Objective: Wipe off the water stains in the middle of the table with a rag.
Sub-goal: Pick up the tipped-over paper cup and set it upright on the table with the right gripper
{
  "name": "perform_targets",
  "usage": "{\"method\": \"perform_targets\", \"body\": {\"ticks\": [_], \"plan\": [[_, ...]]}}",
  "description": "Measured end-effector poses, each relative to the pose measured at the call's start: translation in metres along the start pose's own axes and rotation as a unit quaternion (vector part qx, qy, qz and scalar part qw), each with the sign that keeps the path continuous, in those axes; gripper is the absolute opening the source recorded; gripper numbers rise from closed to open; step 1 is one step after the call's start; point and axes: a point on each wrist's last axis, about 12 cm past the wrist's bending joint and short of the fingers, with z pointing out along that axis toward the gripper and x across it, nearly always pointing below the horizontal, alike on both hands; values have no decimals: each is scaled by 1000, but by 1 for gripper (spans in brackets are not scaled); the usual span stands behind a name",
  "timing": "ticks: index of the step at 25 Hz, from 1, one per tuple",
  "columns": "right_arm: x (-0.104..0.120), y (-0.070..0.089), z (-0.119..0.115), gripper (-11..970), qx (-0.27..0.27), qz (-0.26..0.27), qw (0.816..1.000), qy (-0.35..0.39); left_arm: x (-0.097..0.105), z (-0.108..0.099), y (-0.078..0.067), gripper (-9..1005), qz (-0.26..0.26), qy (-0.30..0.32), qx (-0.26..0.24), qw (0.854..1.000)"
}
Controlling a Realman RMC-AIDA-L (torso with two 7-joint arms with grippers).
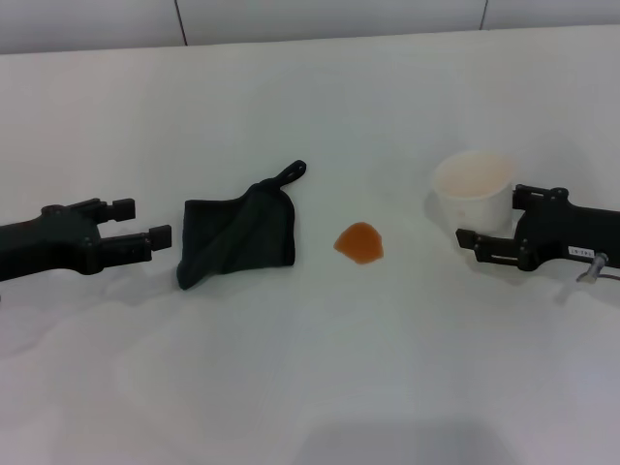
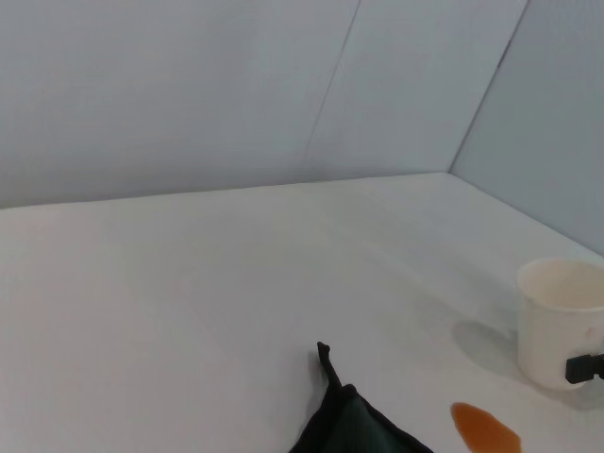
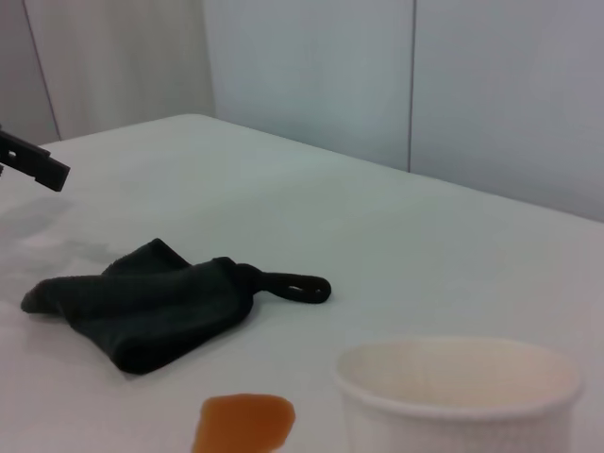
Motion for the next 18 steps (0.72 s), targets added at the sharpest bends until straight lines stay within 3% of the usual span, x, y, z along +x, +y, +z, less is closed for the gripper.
{"method": "perform_targets", "body": {"ticks": [18], "plan": [[-2,-3,0,734,8,1,1000,0,0,0,0,771,0,-1,0,1000]]}}
